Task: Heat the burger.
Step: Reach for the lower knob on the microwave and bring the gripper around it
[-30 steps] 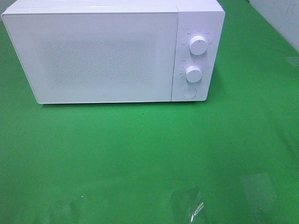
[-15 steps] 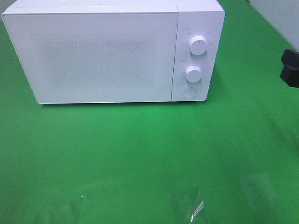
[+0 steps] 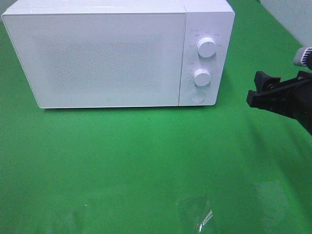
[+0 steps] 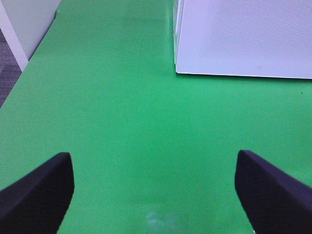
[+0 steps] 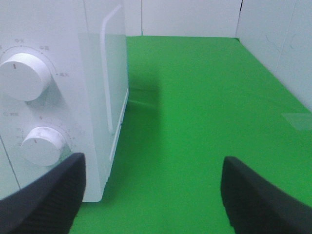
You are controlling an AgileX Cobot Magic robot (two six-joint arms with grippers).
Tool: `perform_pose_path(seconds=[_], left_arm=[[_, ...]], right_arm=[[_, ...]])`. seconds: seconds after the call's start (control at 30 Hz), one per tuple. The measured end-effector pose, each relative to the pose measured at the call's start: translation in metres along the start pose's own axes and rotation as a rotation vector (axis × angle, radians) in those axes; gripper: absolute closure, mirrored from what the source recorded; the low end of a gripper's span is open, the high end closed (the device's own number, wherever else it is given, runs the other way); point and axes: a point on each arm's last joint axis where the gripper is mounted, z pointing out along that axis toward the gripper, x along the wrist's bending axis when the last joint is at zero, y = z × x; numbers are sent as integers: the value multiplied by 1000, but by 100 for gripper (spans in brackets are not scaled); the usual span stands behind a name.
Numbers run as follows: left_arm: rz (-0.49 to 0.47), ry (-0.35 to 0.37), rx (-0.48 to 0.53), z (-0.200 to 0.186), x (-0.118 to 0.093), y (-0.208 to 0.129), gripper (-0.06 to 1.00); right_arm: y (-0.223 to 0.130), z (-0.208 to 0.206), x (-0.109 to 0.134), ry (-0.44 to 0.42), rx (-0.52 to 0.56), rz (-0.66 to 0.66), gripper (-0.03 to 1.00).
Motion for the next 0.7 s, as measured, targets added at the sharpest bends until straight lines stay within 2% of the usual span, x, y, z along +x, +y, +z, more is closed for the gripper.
perform_pose_path(seconds=[0.17,0.4,0.47,0.53,0.7], left_arm=[[0,0,0,0,0,0,13],[0,0,0,0,0,0,13],[0,0,0,0,0,0,13],[0,0,0,0,0,0,13],[0,0,0,0,0,0,13]], right_arm=[[-6,-3,12,-10,-11,-4,24],[-14,-5,36,-30,31,20,24],[-13,1,54,-12,22,23,24],[-13,4,61,-3,18,12,24],[-14,11,68,0,17,9,24]])
